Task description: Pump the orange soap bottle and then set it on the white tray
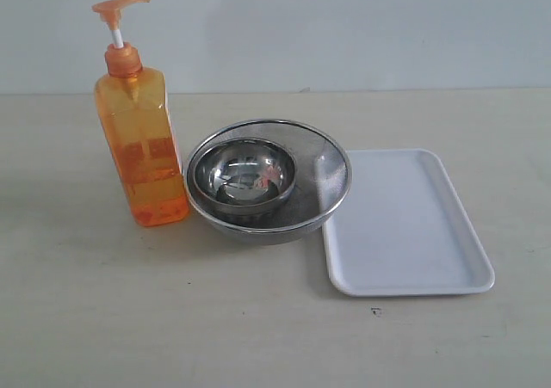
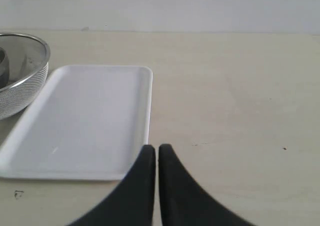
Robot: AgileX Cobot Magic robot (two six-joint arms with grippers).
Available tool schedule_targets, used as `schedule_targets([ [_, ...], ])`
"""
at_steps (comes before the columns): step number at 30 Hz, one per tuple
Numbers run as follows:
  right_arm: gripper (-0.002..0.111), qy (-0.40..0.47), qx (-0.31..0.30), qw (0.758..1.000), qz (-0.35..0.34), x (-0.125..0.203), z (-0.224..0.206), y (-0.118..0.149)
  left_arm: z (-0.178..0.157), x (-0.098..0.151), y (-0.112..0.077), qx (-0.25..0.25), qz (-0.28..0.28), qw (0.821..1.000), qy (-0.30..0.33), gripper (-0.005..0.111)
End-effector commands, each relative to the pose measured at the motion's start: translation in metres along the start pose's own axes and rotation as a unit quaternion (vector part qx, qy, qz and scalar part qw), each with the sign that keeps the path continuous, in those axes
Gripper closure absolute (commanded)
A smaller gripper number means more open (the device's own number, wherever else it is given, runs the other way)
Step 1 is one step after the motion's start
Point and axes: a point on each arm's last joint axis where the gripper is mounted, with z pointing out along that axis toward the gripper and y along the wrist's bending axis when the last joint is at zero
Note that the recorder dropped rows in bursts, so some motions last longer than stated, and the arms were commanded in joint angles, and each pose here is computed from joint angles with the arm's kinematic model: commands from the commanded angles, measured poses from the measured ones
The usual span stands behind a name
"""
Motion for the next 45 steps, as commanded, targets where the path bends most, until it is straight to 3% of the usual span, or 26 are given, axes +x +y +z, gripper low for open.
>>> schedule_targets([
  [1, 0.108, -0.009, 0.001, 1.000, 0.000, -0.001, 0.000, 0.000, 0.000, -0.004, 0.000, -0.001, 0.000, 1.000, -0.012, 0.102],
  [13, 0.108, -0.009, 0.001, 1.000, 0.000, -0.001, 0.000, 0.000, 0.000, -0.004, 0.000, -0.001, 0.000, 1.000, -0.013, 0.102],
  [20, 0.108, -0.009, 0.001, 1.000, 0.000, -0.001, 0.000, 0.000, 0.000, -0.004, -0.001, 0.003, -0.025, 1.000, -0.013, 0.102],
  [25, 0.108, -0.009, 0.001, 1.000, 0.000, -0.001, 0.000, 0.000, 0.001, -0.004, -0.003, 0.015, -0.082, 0.996, -0.007, 0.102],
  [32, 0.108, -0.009, 0.001, 1.000, 0.000, -0.001, 0.000, 0.000, 0.001, -0.002, -0.005, 0.026, -0.080, 0.996, 0.002, 0.102],
  [45, 0.108, -0.009, 0.001, 1.000, 0.000, -0.001, 0.000, 0.000, 0.023, -0.004, -0.025, 0.141, -0.043, 0.987, 0.056, 0.102],
])
